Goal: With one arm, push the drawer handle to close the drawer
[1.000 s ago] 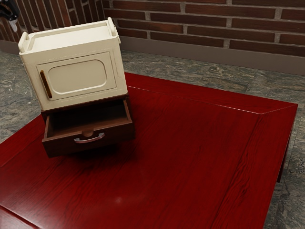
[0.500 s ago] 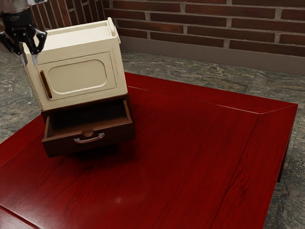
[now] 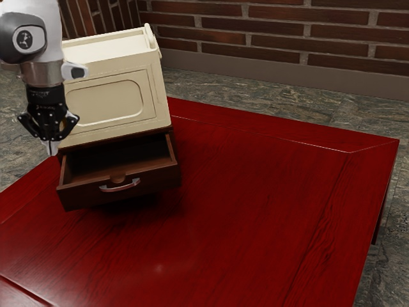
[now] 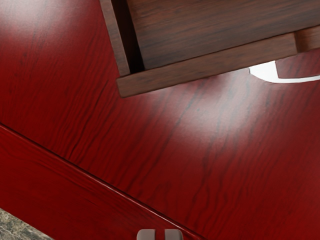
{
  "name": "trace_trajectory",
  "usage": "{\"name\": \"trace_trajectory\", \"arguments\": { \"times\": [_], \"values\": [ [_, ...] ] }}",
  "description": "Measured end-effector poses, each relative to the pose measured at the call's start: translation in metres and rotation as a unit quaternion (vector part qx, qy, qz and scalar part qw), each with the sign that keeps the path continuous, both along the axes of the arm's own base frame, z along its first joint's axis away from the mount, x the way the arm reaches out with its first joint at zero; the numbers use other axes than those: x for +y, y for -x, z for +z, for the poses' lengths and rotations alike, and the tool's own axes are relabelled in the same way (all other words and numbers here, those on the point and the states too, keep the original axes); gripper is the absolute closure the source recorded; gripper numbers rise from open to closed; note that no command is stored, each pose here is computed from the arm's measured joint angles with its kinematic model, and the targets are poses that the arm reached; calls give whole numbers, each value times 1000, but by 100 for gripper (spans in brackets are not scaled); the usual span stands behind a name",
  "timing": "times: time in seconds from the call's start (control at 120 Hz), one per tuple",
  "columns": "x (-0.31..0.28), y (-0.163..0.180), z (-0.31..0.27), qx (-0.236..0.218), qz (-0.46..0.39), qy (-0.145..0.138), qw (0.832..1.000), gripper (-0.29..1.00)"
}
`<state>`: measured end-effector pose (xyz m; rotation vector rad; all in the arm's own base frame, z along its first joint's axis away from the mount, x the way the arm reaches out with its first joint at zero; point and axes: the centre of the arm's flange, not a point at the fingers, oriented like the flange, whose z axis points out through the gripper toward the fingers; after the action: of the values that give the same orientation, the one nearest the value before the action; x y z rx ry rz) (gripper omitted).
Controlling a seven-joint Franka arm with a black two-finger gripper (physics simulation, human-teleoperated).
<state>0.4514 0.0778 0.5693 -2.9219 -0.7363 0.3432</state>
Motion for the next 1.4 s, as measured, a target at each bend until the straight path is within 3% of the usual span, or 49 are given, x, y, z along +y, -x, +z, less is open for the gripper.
{"name": "trace_trajectory", "arguments": {
  "times": [0.308,0.825,1.4],
  "values": [
    [-50,-5,-40,-29,-12,11,999,78],
    [-124,16,-91,-38,87,46,994,79],
    [-102,-26,-136,-107,130,-21,985,79]
  ]
}}
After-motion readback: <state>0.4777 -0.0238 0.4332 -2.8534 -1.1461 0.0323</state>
